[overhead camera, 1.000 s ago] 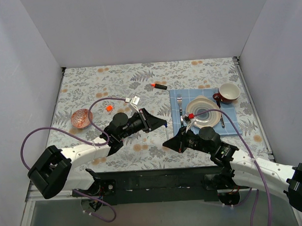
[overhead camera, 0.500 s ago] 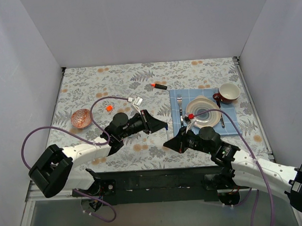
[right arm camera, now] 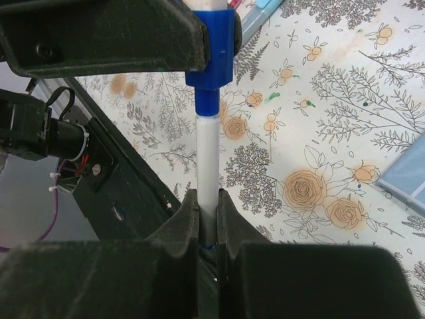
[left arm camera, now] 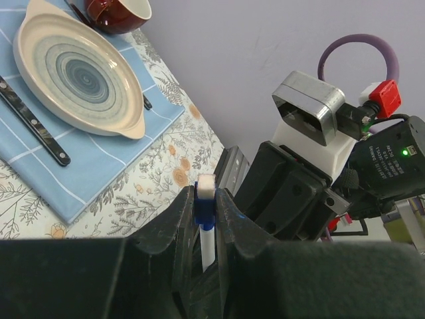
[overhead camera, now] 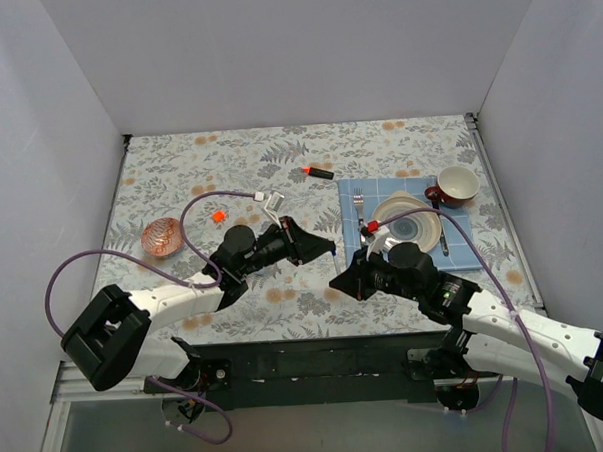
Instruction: Insert the pens into the pen caps
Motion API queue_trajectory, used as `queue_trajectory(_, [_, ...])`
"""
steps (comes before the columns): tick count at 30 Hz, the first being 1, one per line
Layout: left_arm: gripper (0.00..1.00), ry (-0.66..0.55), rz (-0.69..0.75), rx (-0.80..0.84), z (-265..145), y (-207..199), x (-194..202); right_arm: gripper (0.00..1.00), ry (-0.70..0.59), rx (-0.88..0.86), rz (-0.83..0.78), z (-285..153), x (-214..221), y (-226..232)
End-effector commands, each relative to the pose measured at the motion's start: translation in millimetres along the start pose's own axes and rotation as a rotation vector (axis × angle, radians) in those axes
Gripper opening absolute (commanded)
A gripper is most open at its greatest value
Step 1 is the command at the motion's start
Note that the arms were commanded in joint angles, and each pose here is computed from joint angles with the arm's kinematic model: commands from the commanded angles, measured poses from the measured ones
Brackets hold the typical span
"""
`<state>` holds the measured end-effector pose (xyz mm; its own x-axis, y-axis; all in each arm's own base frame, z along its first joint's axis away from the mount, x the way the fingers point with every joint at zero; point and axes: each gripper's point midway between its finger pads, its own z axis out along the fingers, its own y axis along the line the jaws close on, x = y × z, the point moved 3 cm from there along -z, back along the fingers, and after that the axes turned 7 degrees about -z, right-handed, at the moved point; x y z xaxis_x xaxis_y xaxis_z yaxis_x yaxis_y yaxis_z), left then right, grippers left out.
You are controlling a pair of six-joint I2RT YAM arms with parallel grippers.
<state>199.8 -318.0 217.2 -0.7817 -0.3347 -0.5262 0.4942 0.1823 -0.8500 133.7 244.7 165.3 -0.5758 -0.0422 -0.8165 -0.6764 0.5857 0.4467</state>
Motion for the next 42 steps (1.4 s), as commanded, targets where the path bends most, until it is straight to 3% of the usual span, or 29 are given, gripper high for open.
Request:
queue_trajectory(1, [0.0, 0.137, -0.029, 0.024, -13, -1, 35, 0.01, -0.264, 0.05, -0.039, -4, -73, 7])
queue_trajectory(9, [0.0, 0.161, -0.158, 0.078, -14, -1, 67, 0.01, -0.364, 0.053, -0.091, -7, -93, 9])
queue_trajectory(15, [0.0, 0.186, -0.208, 0.058, -11, -5, 85, 0.01, -0.418, 0.075, -0.219, -15, -119, 13])
queue_trajectory(25, [0.0, 0.229, -0.181, 0.005, -6, -6, 126, 0.01, -0.464, 0.098, -0.285, -23, -157, 21])
queue_trajectory(42, [0.0, 0.313, -0.169, 0.074, 7, -18, 155, 0.01, -0.582, 0.053, -0.379, -41, -201, 38])
